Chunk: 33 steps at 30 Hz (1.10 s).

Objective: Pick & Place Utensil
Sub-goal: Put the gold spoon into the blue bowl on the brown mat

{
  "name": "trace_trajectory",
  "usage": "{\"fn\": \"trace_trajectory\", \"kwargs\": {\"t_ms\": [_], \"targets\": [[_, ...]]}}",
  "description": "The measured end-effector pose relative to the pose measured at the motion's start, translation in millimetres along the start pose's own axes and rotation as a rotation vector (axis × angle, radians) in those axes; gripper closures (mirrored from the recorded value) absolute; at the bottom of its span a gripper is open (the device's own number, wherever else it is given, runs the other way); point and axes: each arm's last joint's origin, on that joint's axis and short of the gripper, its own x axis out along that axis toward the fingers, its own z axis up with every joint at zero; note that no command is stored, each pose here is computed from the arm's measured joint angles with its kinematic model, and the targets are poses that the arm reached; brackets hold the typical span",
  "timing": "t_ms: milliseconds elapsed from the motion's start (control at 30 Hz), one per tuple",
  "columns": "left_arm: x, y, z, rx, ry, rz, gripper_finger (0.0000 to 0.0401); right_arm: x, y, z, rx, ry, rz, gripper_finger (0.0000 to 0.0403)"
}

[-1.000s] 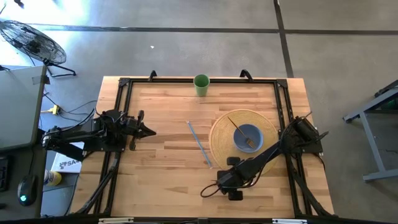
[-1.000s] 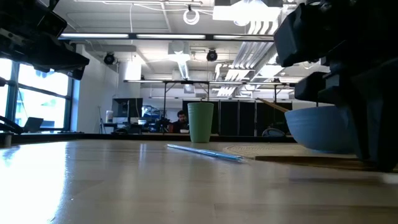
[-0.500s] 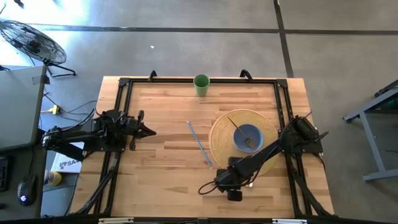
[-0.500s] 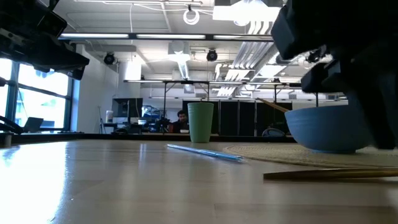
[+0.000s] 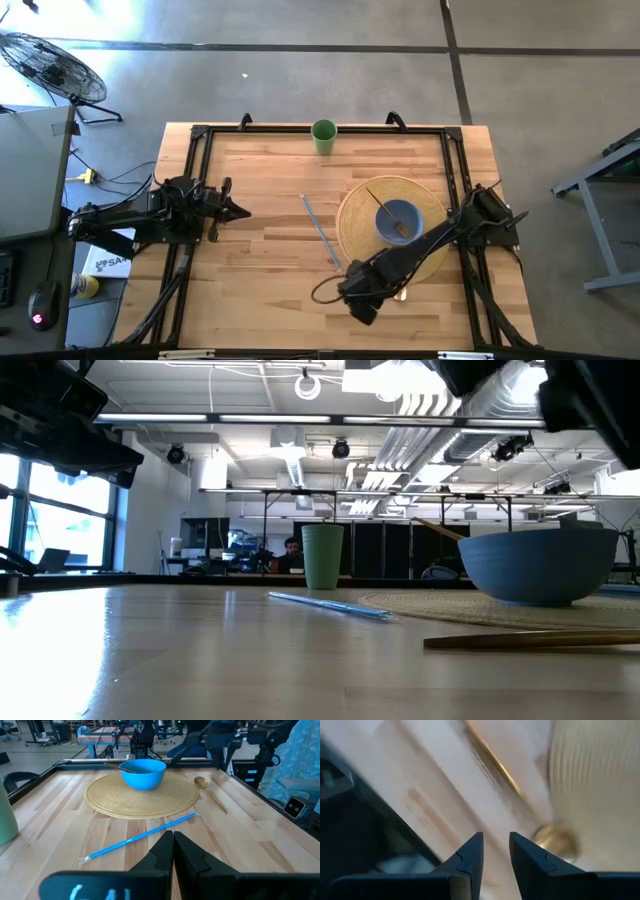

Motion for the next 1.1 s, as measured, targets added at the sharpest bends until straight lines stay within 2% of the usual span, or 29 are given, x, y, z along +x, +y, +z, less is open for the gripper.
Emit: {"fn": "trace_trajectory", "kwargs": {"t_ms": [67, 233, 400, 467, 633, 800, 900, 1100], "targets": [[0.0, 0.0, 0.0, 0.000, 0.000, 0.000, 0.0391, 2.9, -0.9, -0.4, 0.174, 0.023, 0.005, 0.0315], [0.0, 0.0, 0.1, 0.000, 0.000, 0.000, 0.0391, 11.4, -7.4, -0.6, 0.386, 0.036, -0.032, 0.0315], [0.0, 0.0, 0.0, 0.000, 0.000, 0.000, 0.0391, 14.6, -14.2, 7.6, 0.742, 0.013, -0.049, 0.0316], [0.0, 0.0, 0.0, 0.000, 0.000, 0.000, 0.0391, 14.7, -15.5, 8.5, 0.833, -0.005, -0.058, 0.0316], [0.0, 0.0, 0.0, 0.000, 0.000, 0.000, 0.0391, 16.0, -14.9, 3.1, 0.956, -0.074, -0.073, 0.0316], [0.0, 0.0, 0.1, 0.000, -0.001, 0.000, 0.0391, 22.1, -16.0, -8.8, 1.105, -0.014, -0.165, 0.0316], [0.0, 0.0, 0.0, 0.000, 0.000, 0.000, 0.0391, 35.2, -14.9, -7.4, 1.151, 0.034, -0.215, 0.0316], [0.0, 0.0, 0.1, 0.000, -0.001, 0.000, 0.0391, 43.7, -15.4, -9.6, 1.167, -0.026, -0.253, 0.0316]]}}
